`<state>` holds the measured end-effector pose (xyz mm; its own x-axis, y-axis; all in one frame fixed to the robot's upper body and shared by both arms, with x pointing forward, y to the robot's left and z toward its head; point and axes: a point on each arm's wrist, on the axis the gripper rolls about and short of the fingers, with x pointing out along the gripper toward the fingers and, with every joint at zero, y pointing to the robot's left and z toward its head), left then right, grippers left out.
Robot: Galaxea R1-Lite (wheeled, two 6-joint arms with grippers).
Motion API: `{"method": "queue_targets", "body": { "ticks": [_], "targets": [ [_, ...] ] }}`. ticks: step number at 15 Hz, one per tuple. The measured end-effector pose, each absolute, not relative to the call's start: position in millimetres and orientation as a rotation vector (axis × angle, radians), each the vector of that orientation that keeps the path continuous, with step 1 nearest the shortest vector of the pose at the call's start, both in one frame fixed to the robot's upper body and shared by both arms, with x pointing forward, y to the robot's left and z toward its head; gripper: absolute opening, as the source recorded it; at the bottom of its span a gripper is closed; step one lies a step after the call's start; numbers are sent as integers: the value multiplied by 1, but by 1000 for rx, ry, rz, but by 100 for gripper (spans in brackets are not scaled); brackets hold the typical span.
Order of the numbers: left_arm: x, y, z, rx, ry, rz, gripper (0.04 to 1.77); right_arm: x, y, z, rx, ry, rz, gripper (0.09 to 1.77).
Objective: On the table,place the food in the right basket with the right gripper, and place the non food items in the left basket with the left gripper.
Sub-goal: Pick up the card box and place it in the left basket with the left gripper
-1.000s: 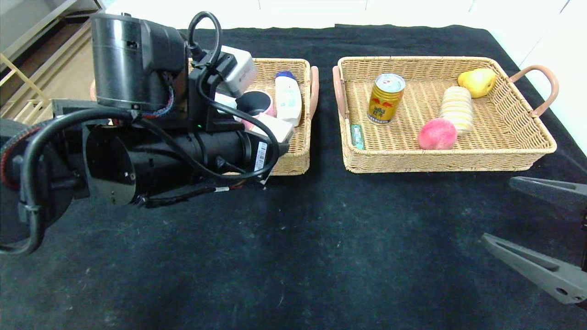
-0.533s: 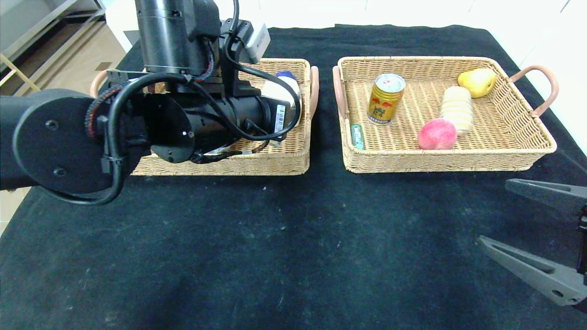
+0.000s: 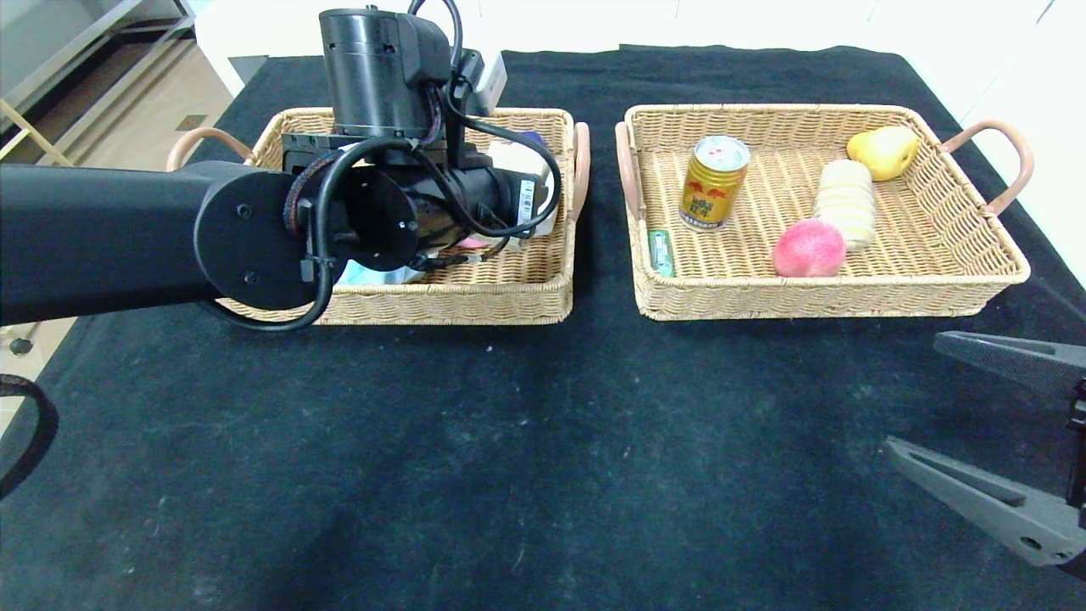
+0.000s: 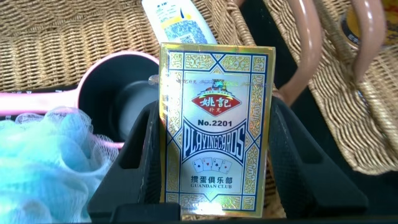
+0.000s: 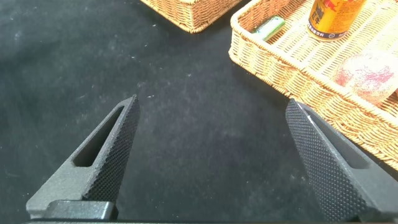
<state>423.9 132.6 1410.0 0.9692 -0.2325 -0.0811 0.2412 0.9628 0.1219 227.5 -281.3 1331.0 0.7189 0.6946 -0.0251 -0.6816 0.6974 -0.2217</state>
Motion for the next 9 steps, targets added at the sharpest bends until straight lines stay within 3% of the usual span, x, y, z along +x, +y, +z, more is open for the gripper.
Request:
{"method": "queue_targets", "body": {
  "ticks": [5,9],
  "targets": [
    [436,130,1402,134,80,-226,103,227,-281,1331,-223,-62,768,171],
    [438,130,1400,135,83,-224,129,227,-281,1331,-223,-64,768,171]
  ]
}}
